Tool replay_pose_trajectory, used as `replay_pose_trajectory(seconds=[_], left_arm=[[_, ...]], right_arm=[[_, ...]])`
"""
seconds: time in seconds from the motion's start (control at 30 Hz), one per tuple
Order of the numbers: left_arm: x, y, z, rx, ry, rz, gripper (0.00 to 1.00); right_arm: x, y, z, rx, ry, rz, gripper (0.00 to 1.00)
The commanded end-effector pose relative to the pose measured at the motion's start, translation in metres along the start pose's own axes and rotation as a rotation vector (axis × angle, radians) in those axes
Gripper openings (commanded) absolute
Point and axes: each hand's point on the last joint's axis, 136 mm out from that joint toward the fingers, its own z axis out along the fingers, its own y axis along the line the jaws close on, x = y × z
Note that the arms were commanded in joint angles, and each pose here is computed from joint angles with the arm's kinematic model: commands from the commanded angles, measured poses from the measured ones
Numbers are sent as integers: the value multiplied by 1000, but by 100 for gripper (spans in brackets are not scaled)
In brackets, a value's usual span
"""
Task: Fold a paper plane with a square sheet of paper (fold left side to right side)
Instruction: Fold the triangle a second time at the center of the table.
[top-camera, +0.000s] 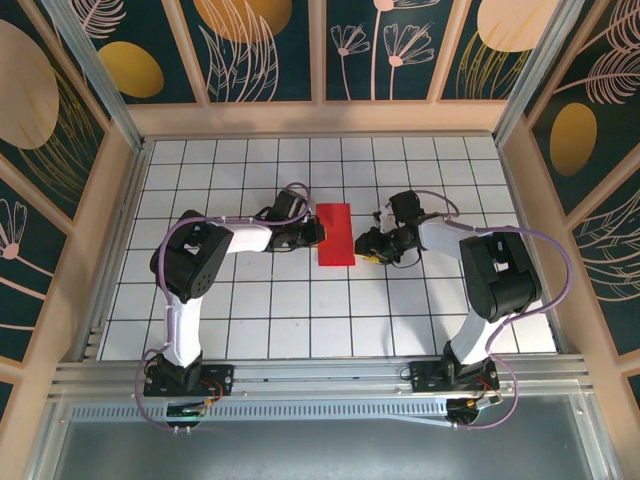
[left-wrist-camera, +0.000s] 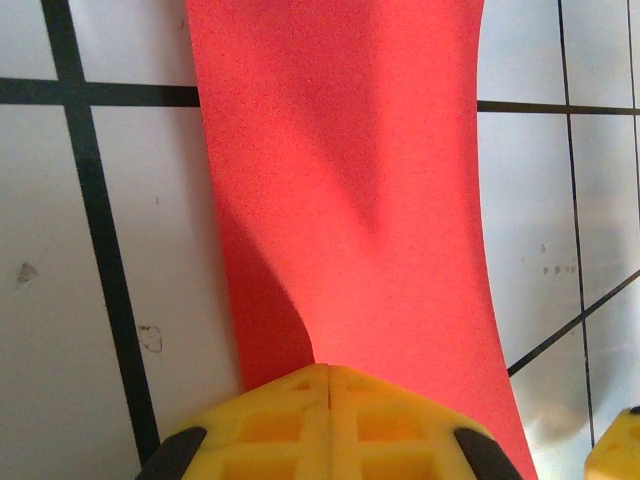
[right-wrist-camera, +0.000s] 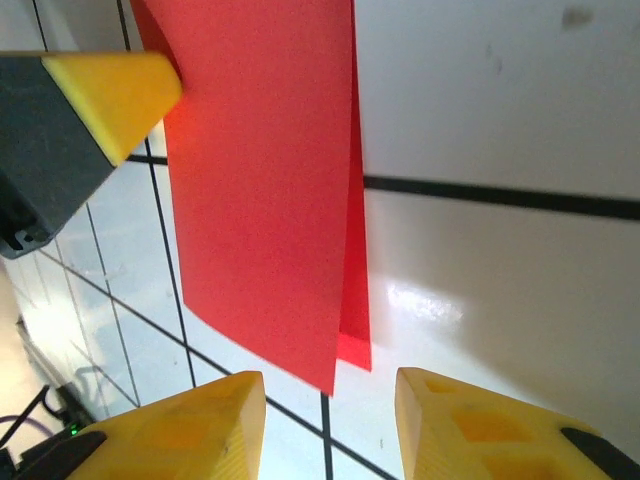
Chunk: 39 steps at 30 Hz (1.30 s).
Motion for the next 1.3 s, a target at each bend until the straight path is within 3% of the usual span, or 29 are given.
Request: replay_pose_trajectory(seconds=[0.0,0.77,1.27], left_arm=[[25,24,2,-85,64,-7,0],[24,24,3,-86,62,-7,0],[26,24,4,-82,69,-9,0]], right_arm=[[7,8,4,-59,25,22,39],[9,10,26,-109,52,50,44],[-23,28,25,-171,-23,17,42]])
